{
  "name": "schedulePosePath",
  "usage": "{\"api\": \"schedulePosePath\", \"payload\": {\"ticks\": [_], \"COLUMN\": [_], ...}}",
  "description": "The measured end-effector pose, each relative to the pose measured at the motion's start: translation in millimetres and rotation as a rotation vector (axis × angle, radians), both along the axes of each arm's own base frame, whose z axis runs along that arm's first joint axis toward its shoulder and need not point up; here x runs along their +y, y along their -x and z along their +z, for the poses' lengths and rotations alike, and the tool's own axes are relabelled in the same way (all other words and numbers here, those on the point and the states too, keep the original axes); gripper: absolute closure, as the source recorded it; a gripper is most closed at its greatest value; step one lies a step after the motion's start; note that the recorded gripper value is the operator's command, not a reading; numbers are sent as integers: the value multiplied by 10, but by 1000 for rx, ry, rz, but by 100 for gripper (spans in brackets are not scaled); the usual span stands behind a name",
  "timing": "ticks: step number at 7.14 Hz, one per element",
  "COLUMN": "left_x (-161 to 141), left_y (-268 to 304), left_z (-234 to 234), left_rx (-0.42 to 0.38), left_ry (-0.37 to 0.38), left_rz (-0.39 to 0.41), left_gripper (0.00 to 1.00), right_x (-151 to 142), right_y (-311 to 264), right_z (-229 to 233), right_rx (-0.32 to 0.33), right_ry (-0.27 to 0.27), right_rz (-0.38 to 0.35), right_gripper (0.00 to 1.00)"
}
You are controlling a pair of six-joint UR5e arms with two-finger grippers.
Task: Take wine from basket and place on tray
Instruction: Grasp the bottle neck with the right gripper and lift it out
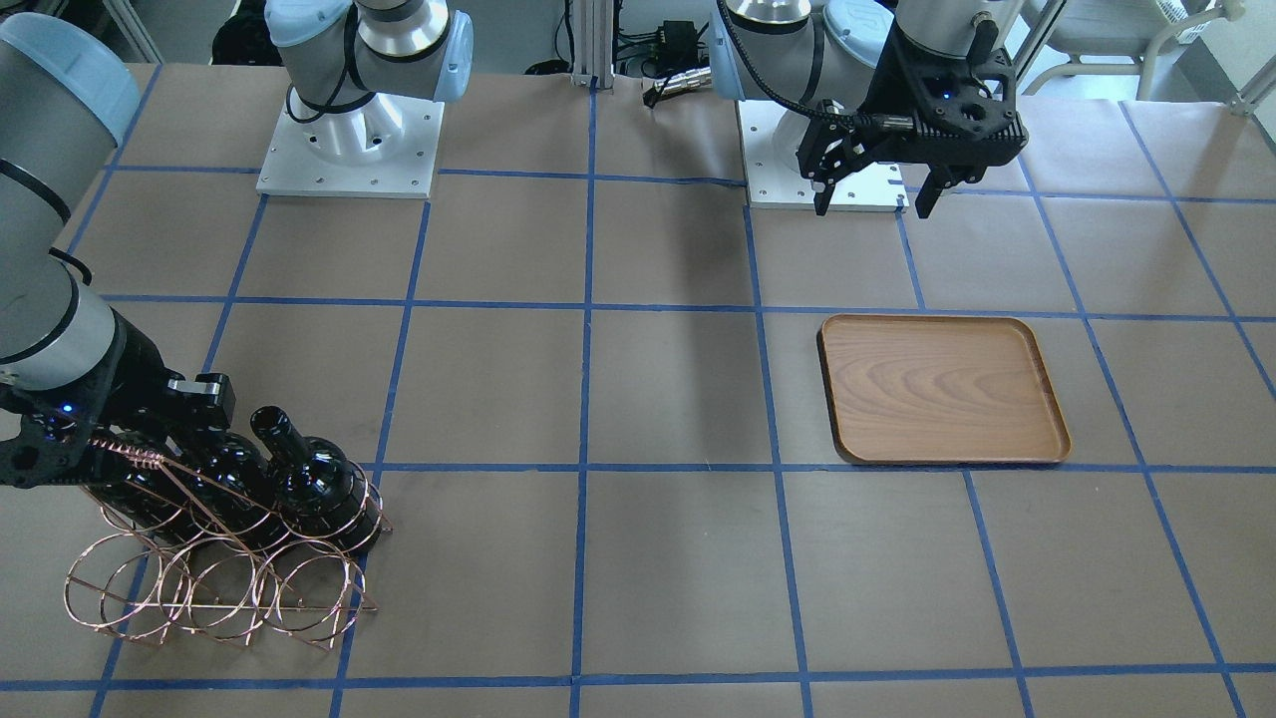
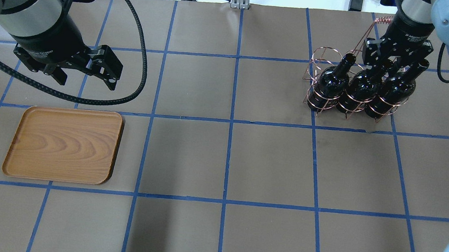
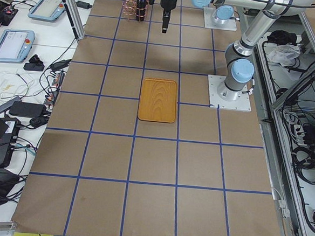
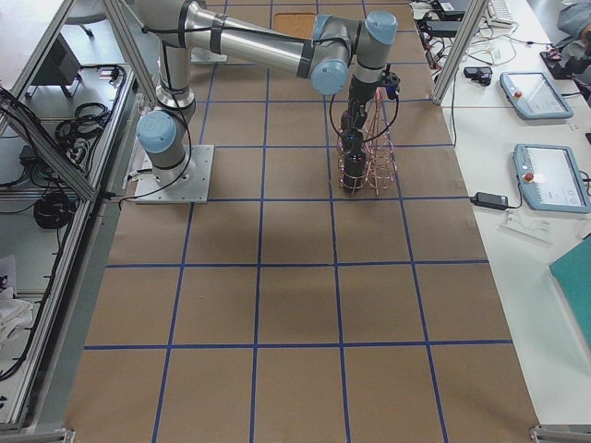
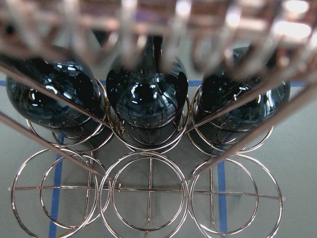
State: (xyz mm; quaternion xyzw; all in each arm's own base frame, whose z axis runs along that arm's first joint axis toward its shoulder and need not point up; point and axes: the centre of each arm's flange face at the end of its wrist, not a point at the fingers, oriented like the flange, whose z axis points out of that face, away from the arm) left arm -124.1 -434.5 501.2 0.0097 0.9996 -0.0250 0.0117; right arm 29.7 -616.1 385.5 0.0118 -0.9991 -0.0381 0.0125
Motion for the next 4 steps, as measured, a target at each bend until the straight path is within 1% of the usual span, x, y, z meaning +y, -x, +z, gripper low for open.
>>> {"api": "schedulePosePath", "payload": {"ticks": [2, 3, 4], "left_x": [4, 3, 1], "left_y": [-1, 0, 1], "left_z": [-10, -17, -24], "left_rx": [-1, -1, 0], "left_ry": [-4, -6, -8], "left_rz": [0, 0, 0], "left_gripper": [0, 0, 0], "right_x": [10, 26, 77], "right_y": [-1, -11, -37], "right_z": [91, 285, 678], "right_rx": [1, 2, -1], "right_ry": [4, 18, 33], "right_rz": [1, 2, 2], "right_gripper": [83, 83, 82]}}
